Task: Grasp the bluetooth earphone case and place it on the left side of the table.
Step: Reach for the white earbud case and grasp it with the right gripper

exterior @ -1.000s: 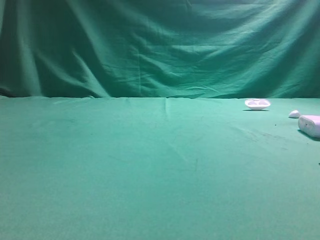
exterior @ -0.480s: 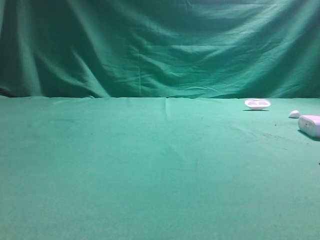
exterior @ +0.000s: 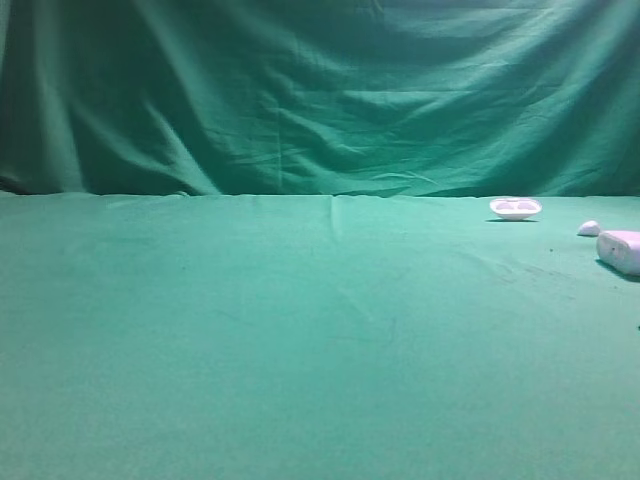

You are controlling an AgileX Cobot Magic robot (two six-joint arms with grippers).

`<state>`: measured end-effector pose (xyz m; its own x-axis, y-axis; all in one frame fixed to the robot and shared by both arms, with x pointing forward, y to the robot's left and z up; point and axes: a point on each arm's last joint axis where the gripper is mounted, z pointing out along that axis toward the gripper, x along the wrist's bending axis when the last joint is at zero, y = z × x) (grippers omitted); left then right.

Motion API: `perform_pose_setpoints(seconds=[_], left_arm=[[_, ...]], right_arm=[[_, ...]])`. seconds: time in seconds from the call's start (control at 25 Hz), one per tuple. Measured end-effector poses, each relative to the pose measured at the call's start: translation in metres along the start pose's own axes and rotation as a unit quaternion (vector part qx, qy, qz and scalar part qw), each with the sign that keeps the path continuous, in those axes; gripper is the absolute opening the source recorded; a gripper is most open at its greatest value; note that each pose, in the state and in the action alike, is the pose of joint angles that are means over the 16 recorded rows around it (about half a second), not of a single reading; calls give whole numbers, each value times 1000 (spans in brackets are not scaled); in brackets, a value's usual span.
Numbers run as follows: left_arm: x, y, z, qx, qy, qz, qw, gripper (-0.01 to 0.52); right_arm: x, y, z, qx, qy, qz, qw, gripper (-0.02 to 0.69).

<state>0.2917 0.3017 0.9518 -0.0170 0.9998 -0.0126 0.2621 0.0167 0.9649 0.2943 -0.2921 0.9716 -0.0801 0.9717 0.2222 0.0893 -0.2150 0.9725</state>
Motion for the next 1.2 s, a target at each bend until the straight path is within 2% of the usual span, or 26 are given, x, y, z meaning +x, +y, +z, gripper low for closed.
perform_pose_setpoints(seconds=[0.16,0.32,0.56,0.72,0.92,1.2], left_arm=[[0,0,0,0,0,0,1000,0],[0,0,0,0,0,0,1000,0],[0,0,0,0,0,0,1000,0],[0,0,0,0,0,0,1000,0],[0,0,0,0,0,0,1000,0],[0,0,0,0,0,0,1000,0]], right_arm=[[5,18,-1,-13,8,31,999,0],[11,37,1,13,14,50,999,0],[21,58,13,109,19,24,994,0],[26,70,29,184,26,-14,982,0],[32,80,58,283,40,-72,955,0],[40,78,114,433,37,-148,888,0]])
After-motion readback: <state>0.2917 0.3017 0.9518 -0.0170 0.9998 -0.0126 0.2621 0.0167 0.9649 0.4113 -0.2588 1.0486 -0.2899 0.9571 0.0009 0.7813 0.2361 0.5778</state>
